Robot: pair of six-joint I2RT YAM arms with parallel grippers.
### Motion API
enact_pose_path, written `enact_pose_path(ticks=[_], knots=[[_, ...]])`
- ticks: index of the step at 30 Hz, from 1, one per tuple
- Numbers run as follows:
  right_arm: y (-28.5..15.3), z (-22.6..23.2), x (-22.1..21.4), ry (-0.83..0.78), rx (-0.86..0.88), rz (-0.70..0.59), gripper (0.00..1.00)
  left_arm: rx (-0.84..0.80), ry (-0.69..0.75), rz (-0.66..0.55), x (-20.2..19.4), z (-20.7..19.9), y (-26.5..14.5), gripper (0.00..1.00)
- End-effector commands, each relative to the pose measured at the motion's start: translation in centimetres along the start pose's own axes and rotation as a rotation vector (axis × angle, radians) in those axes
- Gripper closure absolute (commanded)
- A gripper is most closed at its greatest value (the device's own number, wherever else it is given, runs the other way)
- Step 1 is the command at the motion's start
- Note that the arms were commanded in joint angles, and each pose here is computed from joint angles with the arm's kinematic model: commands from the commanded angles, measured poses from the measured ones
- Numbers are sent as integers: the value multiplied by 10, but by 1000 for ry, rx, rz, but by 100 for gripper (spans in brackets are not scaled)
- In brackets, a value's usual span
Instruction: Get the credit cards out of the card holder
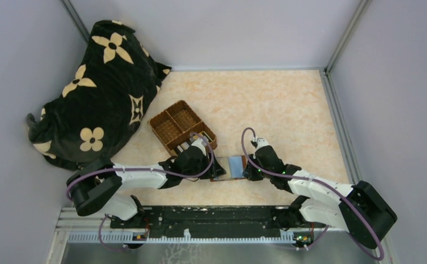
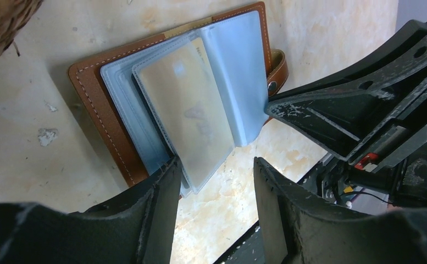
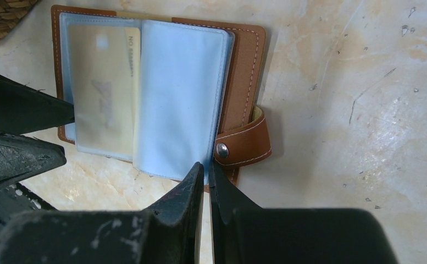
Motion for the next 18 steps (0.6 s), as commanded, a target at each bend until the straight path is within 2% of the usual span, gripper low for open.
enact_pose_path(ticks=[1, 18], knots=[[4, -1, -3, 13, 17, -2, 92, -115, 13, -31, 16, -29, -2, 43], [5, -3, -5, 13, 14, 1, 92, -140, 23, -36, 21, -38, -3, 42]])
Point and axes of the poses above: each gripper's point midway between its finger pads, its own y axis out along the fingers, its own z axis along the line the jaws close on, x = y × z, the point moved 8 cm from there along -y, back along the fingers, and after that the axes turned 6 degrees about y, right-handed, at the moved point
